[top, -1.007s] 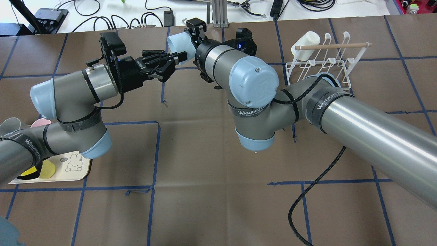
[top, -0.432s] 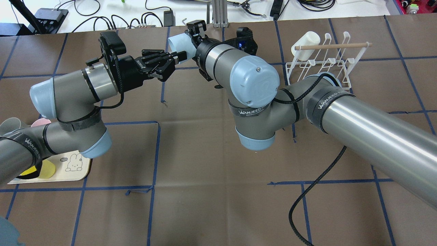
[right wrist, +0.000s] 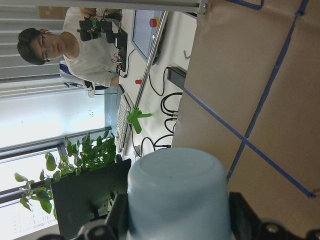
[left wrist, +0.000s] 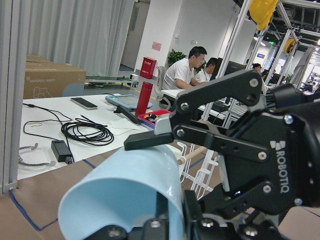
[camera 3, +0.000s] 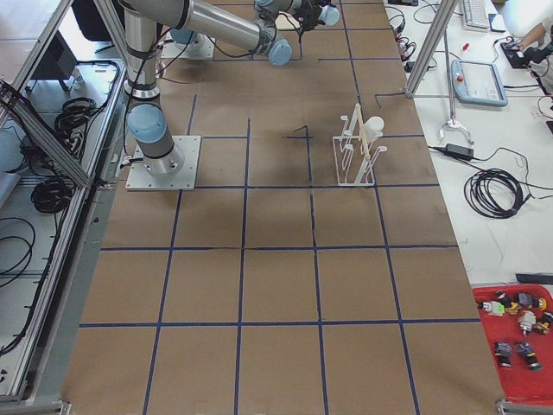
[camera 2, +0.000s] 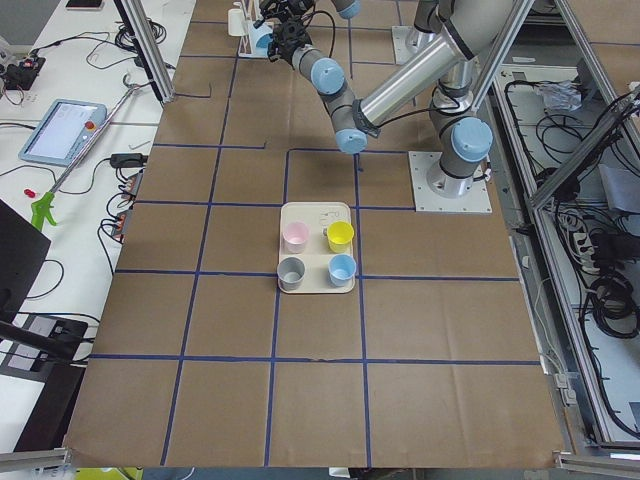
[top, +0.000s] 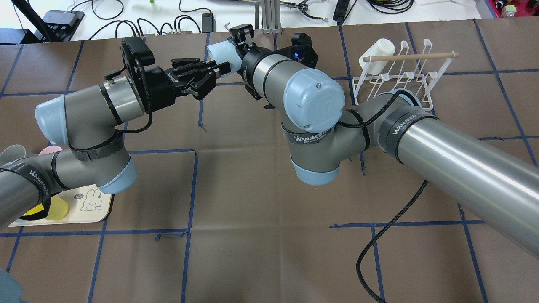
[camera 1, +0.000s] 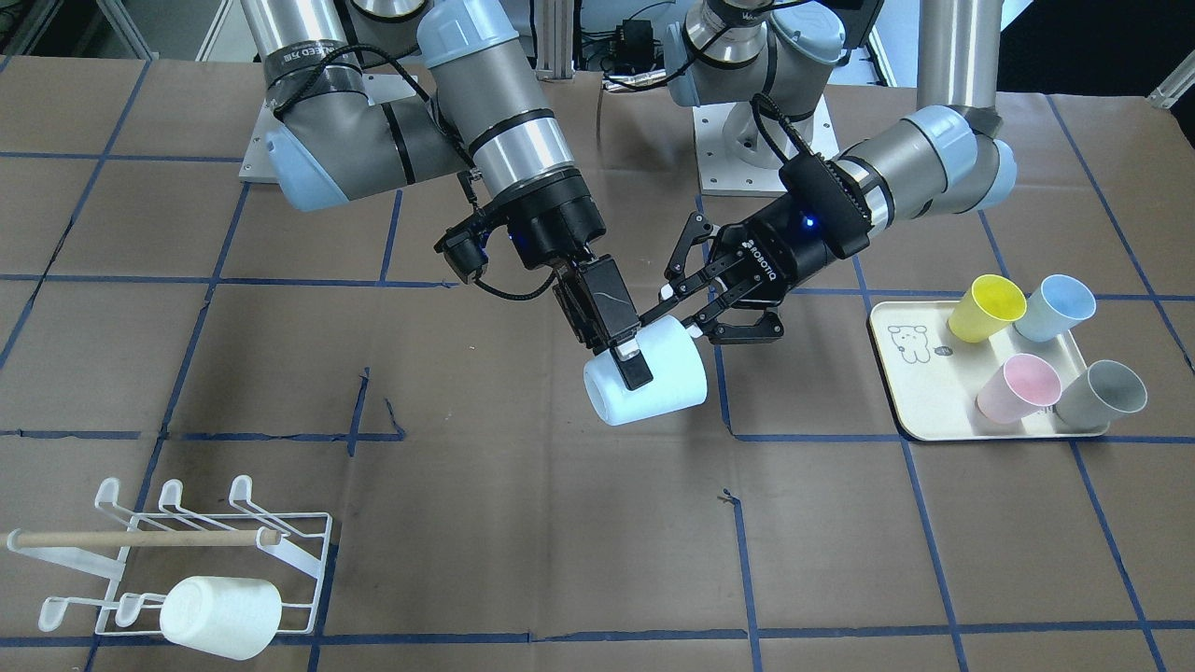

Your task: Transfer IKEA cup to right arm and place on rack

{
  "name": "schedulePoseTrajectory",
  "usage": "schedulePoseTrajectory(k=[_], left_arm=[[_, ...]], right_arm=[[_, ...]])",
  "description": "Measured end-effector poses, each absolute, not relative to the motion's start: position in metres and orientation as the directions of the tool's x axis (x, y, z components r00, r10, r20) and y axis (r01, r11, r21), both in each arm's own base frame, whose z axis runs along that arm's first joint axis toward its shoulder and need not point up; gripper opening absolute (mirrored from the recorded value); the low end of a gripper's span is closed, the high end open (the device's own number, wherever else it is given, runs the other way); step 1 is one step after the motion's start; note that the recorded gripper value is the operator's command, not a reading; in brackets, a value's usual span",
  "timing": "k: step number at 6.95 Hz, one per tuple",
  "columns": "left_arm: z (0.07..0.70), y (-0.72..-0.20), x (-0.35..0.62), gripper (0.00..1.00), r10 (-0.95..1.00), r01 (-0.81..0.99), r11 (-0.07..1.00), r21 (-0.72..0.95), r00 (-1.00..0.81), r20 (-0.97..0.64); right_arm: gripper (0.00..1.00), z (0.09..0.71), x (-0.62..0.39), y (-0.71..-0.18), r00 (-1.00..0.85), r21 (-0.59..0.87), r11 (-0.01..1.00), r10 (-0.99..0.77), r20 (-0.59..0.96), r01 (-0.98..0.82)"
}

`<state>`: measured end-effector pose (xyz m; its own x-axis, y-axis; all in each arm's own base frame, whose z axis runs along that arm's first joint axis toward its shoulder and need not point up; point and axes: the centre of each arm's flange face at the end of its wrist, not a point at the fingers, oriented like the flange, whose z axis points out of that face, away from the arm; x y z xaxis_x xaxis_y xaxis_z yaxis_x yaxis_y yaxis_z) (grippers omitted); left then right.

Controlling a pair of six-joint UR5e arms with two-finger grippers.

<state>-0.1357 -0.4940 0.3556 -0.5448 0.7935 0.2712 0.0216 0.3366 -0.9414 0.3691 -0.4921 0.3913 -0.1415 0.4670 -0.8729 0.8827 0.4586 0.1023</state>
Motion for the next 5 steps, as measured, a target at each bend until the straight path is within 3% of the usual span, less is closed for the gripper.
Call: schedulePoseTrajectory(k=[1, 3, 5], left_arm=[[0.356, -0.494, -0.135, 0.99, 0.791, 0.015, 0.344, -0.939, -0.544, 0.281], [0.36, -0.494, -0.129, 0.99, 0.778, -0.002, 0.354, -0.935, -0.554, 0.296], [0.363, -0.499, -0.094, 0.99, 0.74, -0.027, 0.347, -0.938, -0.606, 0.291]], right_arm=[[0.52, 0.391, 0.369, -0.492, -0.141, 0.102, 0.459, 0.467, -0.873, 0.883], [0.51, 0.392, 0.369, -0.492, -0.141, 0.102, 0.459, 0.466, -0.874, 0.883], [0.39, 0.39, 0.366, -0.497, -0.142, 0.099, 0.457, 0.464, -0.874, 0.884]])
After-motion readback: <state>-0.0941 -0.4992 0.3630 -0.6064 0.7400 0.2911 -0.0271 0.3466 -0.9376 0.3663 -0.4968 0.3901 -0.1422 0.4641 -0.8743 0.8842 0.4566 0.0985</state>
